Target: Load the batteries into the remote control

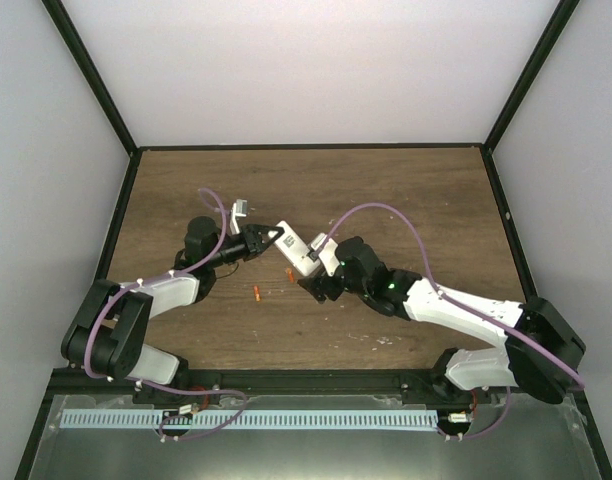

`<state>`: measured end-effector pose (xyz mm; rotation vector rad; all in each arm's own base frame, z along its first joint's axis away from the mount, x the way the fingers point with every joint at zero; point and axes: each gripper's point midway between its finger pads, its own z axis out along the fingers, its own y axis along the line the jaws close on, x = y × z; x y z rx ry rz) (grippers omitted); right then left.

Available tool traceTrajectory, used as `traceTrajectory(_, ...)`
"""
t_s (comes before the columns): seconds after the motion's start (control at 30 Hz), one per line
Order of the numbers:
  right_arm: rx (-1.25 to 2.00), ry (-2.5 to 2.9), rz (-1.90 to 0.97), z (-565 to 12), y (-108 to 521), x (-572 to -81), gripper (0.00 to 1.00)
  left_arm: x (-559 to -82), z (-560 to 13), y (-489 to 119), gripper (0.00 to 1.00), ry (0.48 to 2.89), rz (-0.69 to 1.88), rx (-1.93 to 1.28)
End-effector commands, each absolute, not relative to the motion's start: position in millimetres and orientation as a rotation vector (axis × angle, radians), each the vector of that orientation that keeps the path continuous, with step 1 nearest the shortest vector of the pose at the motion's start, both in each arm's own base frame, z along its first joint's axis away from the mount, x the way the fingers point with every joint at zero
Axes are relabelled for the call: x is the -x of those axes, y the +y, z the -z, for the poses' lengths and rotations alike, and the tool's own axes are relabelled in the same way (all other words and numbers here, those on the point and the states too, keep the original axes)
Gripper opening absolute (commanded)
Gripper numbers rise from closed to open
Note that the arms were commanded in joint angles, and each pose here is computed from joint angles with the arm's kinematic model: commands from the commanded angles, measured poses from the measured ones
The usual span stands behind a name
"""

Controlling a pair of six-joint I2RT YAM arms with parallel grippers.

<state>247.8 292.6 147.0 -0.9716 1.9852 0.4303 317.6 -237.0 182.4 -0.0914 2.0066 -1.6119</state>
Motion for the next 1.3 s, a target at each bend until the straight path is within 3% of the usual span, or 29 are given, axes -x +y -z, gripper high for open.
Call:
traceTrajectory(0.0,0.918,1.910,-0.419,-175.8,299.0,-262.9,0.89,-319.3,-195.8,-238.1,0.00,1.962,1.610,0.067)
traceTrajectory(0.47,0.929,1.912,-0.397,-170.5,304.8,-269.7,0.77,-320.0,-194.0,-242.3,0.00,1.965,1.641,0.081)
traceTrajectory(1.13,0.979,1.932,-0.397,-161.2,305.7,-265.1,0.49,-323.3,-191.6,-242.5,0.00,1.970,1.641,0.098)
traceTrajectory(1.27,0.989,1.943,-0.401,-157.1,304.7,-262.6,0.38,-325.5,-192.3,-242.1,0.00,1.970,1.633,0.101)
